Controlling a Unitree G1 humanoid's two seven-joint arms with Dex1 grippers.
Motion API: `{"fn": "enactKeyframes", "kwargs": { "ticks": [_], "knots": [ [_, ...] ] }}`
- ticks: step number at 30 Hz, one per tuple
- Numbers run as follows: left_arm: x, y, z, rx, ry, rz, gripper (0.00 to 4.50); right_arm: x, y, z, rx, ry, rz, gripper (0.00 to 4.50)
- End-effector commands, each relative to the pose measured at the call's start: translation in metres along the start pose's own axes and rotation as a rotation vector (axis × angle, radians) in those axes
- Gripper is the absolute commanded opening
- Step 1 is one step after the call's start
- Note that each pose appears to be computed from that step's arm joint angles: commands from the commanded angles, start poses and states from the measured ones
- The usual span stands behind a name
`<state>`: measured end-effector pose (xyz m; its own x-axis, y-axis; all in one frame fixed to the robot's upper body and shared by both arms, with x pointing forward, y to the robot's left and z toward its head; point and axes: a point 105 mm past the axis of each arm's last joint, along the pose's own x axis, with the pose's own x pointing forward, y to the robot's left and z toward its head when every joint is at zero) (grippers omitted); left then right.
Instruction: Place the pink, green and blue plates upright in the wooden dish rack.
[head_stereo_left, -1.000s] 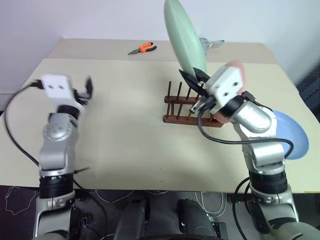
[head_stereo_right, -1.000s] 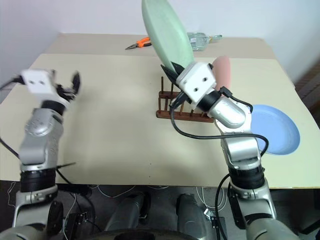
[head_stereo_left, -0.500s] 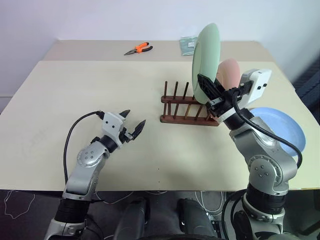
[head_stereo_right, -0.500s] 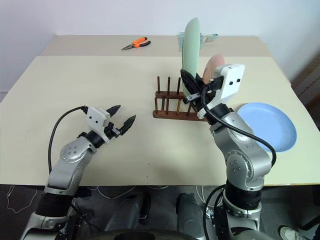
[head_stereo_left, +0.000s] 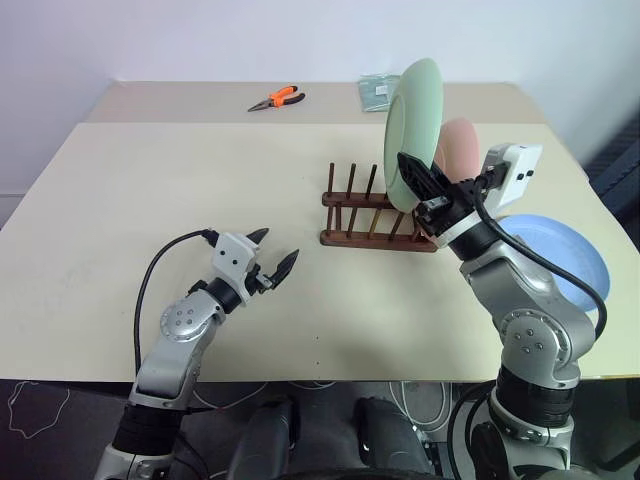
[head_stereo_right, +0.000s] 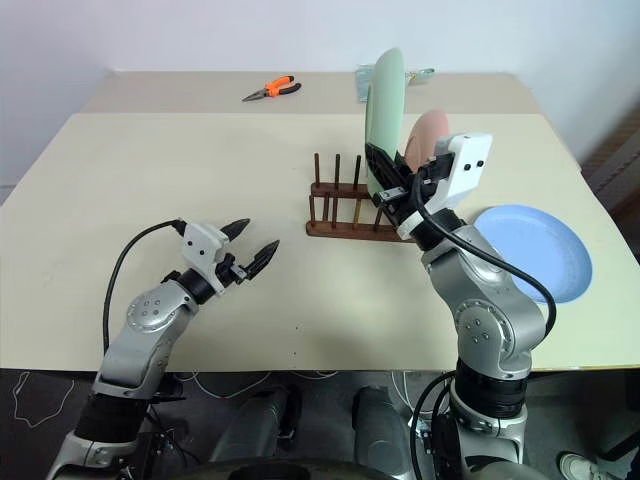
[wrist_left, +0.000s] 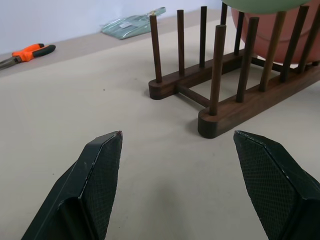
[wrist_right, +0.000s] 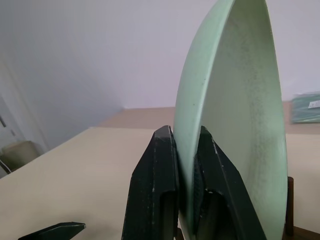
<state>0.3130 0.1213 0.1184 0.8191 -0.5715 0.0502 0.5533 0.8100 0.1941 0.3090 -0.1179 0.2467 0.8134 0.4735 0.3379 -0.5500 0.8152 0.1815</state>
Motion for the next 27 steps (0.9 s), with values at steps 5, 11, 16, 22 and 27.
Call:
{"fn": "enactKeyframes", "kwargs": {
  "ticks": [5,11,16,22,27],
  "knots": [
    [0.002,-0.006,0.011,0.015,-0.044,-0.023,3.63,0.002,0.011,0.015,0.018,-0.059,0.027,0.00],
    [0.003,-0.008,0.012,0.013,-0.045,-0.036,3.63,0.001,0.006,-0.004,0.093,0.007,-0.011,0.00],
    [0.002,-0.010,0.012,0.016,-0.045,-0.047,3.63,0.005,-0.002,-0.016,0.076,0.064,-0.037,0.00],
    [0.002,-0.010,0.013,0.019,-0.044,-0.053,3.70,0.014,0.000,-0.003,-0.175,0.061,0.008,3.17],
    [0.003,-0.011,0.013,0.019,-0.042,-0.059,3.70,0.018,0.008,0.024,-0.442,0.001,0.087,3.17]
  ]
}}
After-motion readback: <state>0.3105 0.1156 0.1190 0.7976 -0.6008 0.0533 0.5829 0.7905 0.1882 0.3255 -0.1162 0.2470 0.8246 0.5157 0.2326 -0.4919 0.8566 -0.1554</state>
